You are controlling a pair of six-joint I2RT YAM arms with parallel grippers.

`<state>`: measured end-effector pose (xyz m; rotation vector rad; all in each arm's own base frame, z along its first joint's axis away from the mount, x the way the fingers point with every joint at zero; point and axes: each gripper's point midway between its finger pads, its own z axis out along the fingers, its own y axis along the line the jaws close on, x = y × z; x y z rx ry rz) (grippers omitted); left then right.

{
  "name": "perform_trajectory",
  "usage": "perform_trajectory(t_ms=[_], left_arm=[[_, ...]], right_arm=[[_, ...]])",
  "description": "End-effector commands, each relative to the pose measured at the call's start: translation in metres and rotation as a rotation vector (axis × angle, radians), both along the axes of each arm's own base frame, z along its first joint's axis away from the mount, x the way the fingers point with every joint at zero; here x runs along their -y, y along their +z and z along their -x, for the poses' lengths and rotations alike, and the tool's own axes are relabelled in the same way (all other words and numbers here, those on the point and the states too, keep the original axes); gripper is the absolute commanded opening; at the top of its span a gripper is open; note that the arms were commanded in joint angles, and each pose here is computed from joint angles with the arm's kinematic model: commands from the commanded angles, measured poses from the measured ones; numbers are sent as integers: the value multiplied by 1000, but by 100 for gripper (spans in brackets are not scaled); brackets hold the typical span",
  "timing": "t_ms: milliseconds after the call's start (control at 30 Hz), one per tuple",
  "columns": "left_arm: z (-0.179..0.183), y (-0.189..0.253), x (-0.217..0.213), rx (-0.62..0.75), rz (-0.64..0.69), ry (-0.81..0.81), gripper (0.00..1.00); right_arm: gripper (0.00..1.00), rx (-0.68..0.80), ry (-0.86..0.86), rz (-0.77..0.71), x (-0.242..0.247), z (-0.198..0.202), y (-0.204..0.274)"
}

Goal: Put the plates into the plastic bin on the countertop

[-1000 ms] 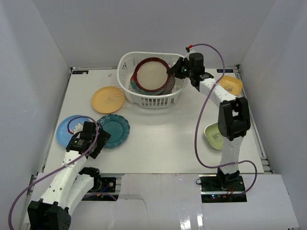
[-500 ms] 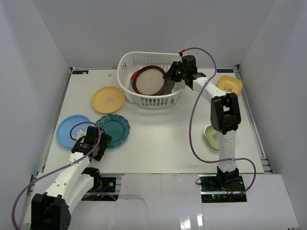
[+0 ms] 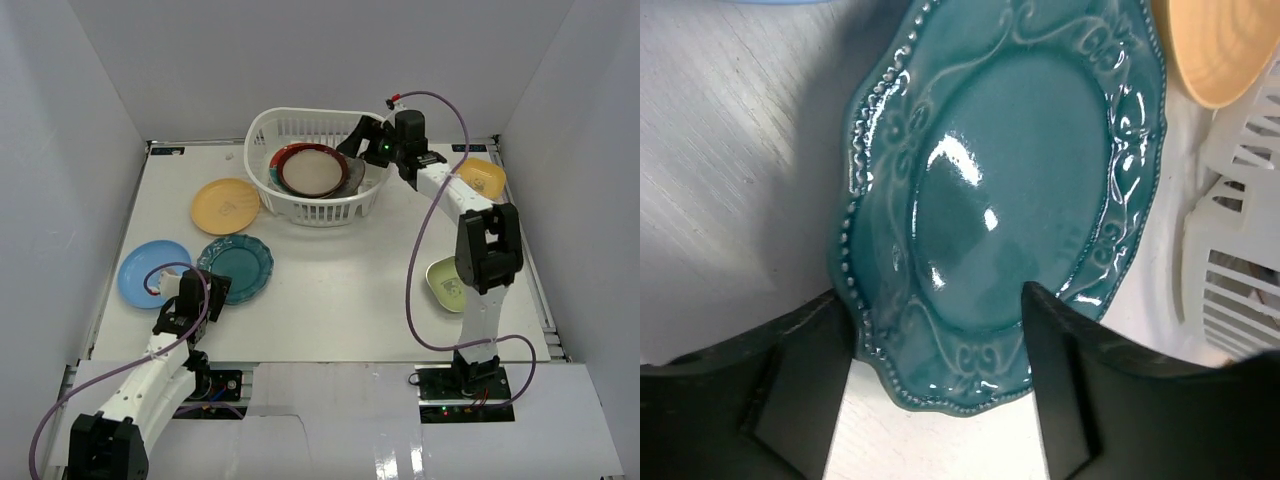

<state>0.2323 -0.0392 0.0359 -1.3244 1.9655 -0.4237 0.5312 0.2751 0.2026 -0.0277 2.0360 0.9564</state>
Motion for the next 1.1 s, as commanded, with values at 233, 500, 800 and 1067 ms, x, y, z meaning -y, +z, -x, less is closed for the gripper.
perform_trajectory(t_ms=[233,500,800,1067], left_arm=[[27,-41,10,-12,28,-95,57],[24,-51,19,-8,45,-148,28],[21,-35,39,100,39,-320,0],[30,-7,71,217,92,-542,0]], right_arm=[[97,211,116,-130,16,138,76],[97,-4,166,-193,4,280,-33],[98,-216,159,-326,-43,323,-93],[98,-316,151,-431,-71,309,-117]])
